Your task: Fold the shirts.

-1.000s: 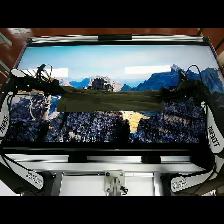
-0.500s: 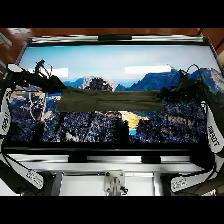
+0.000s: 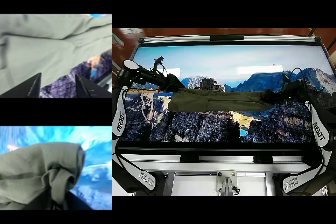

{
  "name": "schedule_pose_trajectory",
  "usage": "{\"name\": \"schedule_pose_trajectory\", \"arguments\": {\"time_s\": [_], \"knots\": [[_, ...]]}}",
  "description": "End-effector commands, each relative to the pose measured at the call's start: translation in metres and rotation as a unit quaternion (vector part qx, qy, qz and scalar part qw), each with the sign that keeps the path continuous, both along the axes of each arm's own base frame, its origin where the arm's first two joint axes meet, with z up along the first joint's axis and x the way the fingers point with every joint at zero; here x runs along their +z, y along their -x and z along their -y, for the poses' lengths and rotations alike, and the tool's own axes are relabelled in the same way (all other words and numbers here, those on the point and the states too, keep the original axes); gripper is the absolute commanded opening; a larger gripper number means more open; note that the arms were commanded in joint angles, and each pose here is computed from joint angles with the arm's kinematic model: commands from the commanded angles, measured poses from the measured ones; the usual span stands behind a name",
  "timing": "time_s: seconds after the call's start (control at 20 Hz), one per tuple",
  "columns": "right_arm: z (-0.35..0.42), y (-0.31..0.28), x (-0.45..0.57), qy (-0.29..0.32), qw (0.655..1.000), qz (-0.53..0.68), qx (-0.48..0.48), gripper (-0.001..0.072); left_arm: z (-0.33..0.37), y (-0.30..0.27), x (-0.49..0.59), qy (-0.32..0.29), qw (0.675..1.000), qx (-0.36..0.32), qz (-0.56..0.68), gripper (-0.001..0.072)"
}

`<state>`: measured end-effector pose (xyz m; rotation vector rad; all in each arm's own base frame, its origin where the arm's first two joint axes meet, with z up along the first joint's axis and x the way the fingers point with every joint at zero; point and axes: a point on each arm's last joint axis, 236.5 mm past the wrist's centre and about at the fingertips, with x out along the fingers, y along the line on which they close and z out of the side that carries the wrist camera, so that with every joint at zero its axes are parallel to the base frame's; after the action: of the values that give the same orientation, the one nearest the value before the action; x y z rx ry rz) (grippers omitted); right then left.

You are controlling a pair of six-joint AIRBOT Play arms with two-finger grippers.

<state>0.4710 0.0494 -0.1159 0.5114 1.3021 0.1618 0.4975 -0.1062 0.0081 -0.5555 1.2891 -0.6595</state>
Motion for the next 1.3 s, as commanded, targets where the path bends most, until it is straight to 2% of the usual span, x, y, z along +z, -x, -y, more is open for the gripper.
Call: {"name": "schedule_pose_trajectory", "arguments": {"time_s": [0.0,0.1,0.15,0.25,0.3,0.35,0.55,0.8,1.05,1.25], "knots": [[-0.027,0.009,0.009,-0.004,0.998,0.005,0.066,0.0067,0.037,0.004,0.014,0.035,0.999,-0.028,0.011,0.0486],[-0.027,0.004,0.037,0.002,0.996,0.035,0.080,0.0067,0.055,0.008,0.017,0.044,0.998,-0.043,0.011,0.0432],[-0.024,0.000,0.058,0.007,0.995,0.060,0.081,0.0067,0.064,0.011,0.017,0.044,0.998,-0.052,0.010,0.0430],[-0.019,-0.004,0.106,0.020,0.990,0.111,0.080,0.0067,0.088,0.020,0.016,0.044,0.996,-0.076,0.009,0.0307],[-0.020,-0.002,0.129,0.021,0.988,0.131,0.079,0.0067,0.104,0.025,0.015,0.043,0.995,-0.088,0.010,0.0272],[-0.021,0.003,0.153,0.020,0.986,0.148,0.076,0.0067,0.120,0.029,0.014,0.042,0.994,-0.099,0.013,0.0181],[-0.031,0.040,0.225,0.001,0.983,0.172,0.064,0.0067,0.187,0.054,0.013,0.039,0.987,-0.151,0.028,0.0061],[-0.040,0.088,0.287,-0.021,0.981,0.187,0.041,0.0067,0.241,0.083,0.013,0.040,0.979,-0.194,0.040,0.0034],[-0.050,0.126,0.317,-0.047,0.982,0.182,0.027,0.0067,0.282,0.087,0.008,0.042,0.983,-0.172,0.049,0.0034],[-0.052,0.150,0.339,-0.052,0.979,0.197,0.017,0.0067,0.339,0.116,-0.012,0.042,0.981,-0.182,0.048,0.0034]]}}
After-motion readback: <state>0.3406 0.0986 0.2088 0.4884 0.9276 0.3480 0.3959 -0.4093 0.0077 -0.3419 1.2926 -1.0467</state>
